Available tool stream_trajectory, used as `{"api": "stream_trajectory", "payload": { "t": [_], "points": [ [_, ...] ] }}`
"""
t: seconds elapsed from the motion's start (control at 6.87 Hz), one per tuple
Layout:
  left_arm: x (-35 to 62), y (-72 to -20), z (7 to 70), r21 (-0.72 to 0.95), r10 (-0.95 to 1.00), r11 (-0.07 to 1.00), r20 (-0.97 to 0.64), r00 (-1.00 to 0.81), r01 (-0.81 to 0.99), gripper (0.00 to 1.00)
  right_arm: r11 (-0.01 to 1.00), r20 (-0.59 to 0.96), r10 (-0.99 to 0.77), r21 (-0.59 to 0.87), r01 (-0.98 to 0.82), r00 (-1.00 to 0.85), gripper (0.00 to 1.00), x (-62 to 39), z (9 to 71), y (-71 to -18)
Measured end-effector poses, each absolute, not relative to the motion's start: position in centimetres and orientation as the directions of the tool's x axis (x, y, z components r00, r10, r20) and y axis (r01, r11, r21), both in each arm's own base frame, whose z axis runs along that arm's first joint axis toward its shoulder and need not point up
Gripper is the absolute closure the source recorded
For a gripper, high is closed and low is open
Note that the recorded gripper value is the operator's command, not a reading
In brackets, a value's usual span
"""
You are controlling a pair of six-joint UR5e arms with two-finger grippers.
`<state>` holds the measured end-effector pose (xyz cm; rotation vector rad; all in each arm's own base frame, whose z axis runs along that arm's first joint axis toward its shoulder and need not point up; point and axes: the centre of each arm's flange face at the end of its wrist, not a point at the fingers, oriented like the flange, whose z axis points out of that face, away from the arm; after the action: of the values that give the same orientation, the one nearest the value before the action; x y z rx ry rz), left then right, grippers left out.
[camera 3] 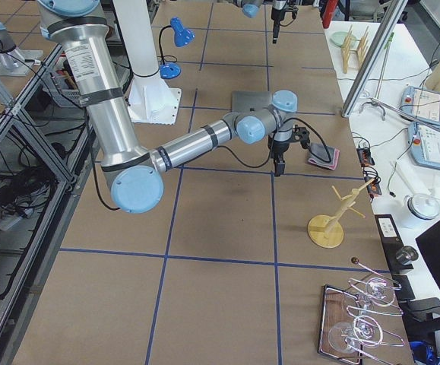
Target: Close laptop
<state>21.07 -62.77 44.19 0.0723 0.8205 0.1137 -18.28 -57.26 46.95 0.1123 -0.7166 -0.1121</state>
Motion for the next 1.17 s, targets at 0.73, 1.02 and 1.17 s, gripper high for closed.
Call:
{"api": "stream_trajectory", "payload": {
  "t": [0.73, 1.02, 1.17],
  "points": [
    [-4.3, -51.6, 61.3, -0.087, -0.043, 0.996, -0.661, 0.749, -0.02, 0.0, 0.989, 0.661, -0.144, 0.109, 0.096, 0.736, 0.0, 4.4, 65.2, -45.4],
    [-5.2, -47.8, 62.0, -0.1, -0.06, 0.995, -0.676, 0.735, -0.011, 0.0, 0.993, 0.663, -0.12, 0.081, 0.088, 0.739, 0.0, 4.9, 66.7, -44.5],
    [-5.3, -47.3, 61.6, -0.089, -0.054, 0.996, -0.682, 0.73, -0.01, 0.0, 0.993, 0.663, -0.116, 0.076, 0.088, 0.739, 0.0, 4.9, 67.1, -44.4]
  ]
}}
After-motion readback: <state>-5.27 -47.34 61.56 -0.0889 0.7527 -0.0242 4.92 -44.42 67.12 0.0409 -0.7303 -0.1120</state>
